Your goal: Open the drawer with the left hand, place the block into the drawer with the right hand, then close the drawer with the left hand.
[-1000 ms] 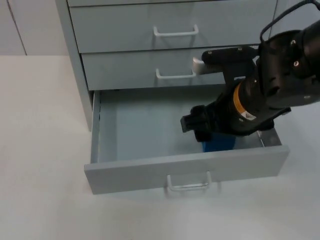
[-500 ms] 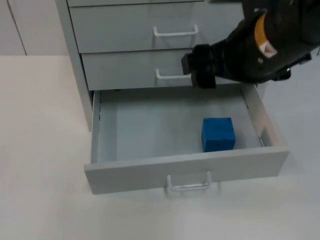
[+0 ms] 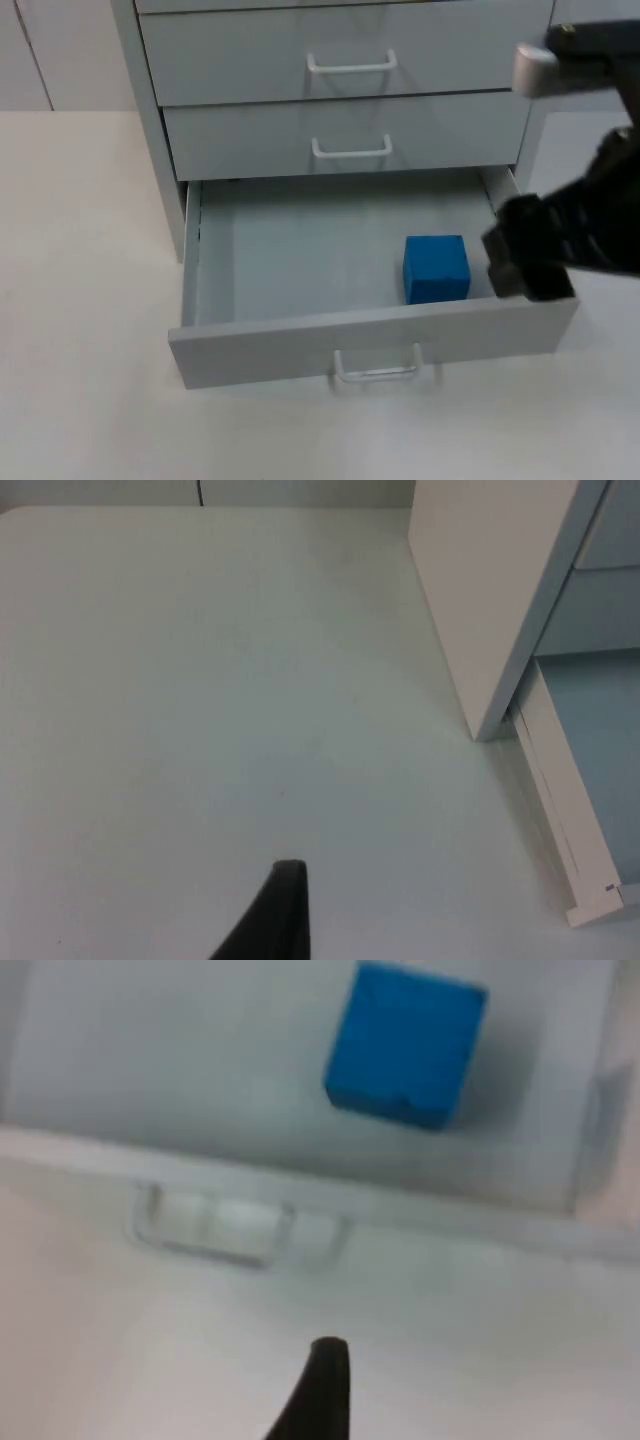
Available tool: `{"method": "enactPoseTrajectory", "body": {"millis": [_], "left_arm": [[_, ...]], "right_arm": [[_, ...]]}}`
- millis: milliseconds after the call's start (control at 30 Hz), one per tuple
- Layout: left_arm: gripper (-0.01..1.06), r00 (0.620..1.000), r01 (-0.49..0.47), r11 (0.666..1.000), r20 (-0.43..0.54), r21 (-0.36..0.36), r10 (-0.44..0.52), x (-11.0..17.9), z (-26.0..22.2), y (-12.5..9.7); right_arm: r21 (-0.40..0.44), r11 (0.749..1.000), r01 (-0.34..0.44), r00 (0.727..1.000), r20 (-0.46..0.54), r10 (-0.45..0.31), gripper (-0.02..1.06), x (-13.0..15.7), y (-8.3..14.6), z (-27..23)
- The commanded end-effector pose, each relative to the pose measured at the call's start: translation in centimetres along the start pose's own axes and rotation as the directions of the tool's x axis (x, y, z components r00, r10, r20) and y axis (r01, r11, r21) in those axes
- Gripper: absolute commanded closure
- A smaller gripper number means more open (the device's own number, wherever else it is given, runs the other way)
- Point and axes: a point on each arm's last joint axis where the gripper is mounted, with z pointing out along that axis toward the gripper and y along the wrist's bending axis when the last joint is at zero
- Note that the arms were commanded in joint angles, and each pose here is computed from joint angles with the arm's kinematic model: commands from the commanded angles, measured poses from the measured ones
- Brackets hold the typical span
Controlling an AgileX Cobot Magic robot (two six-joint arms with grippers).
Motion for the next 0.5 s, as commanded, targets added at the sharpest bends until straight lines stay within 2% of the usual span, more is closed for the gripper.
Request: {"method": "enactPoseTrajectory", "body": {"millis": [0, 233, 333, 367, 433, 467], "left_arm": [[0.0, 1.0, 0.018, 1.0, 0.013, 0.007, -0.018, 0.0, -0.1, 0.0], [0.0, 1.0, 0.018, 1.0, 0.013, 0.007, -0.018, 0.0, -0.1, 0.0], [0.0, 1.0, 0.018, 1.0, 0.013, 0.007, -0.018, 0.0, -0.1, 0.0], [0.0, 1.0, 0.018, 1.0, 0.013, 0.007, -0.018, 0.0, -0.1, 0.0], [0.0, 1.0, 0.018, 1.0, 0.013, 0.007, -0.018, 0.0, -0.1, 0.0], [0.0, 1.0, 0.02, 1.0, 0.013, 0.008, -0.02, 0.0, -0.1, -0.1]], "right_arm": [[-0.002, 1.0, 0.008, 1.0, -0.002, -0.008, 0.26, 0.8, -0.4, -0.5], [0.043, 0.998, -0.04, 0.999, -0.012, 0.041, 0.26, 1.0, -2.6, -0.4], [0.053, 0.996, -0.071, 0.997, -0.032, 0.072, 0.26, 0.7, -4.5, -0.5], [0.057, 0.994, -0.093, 0.994, -0.049, 0.096, 0.26, 0.6, -5.7, -0.6], [0.057, 0.993, -0.1, 0.993, -0.056, 0.103, 0.26, 0.6, -6.1, -0.6], [0.055, 0.991, -0.12, 0.989, -0.077, 0.124, 0.26, 0.6, -7.2, -0.7]]}}
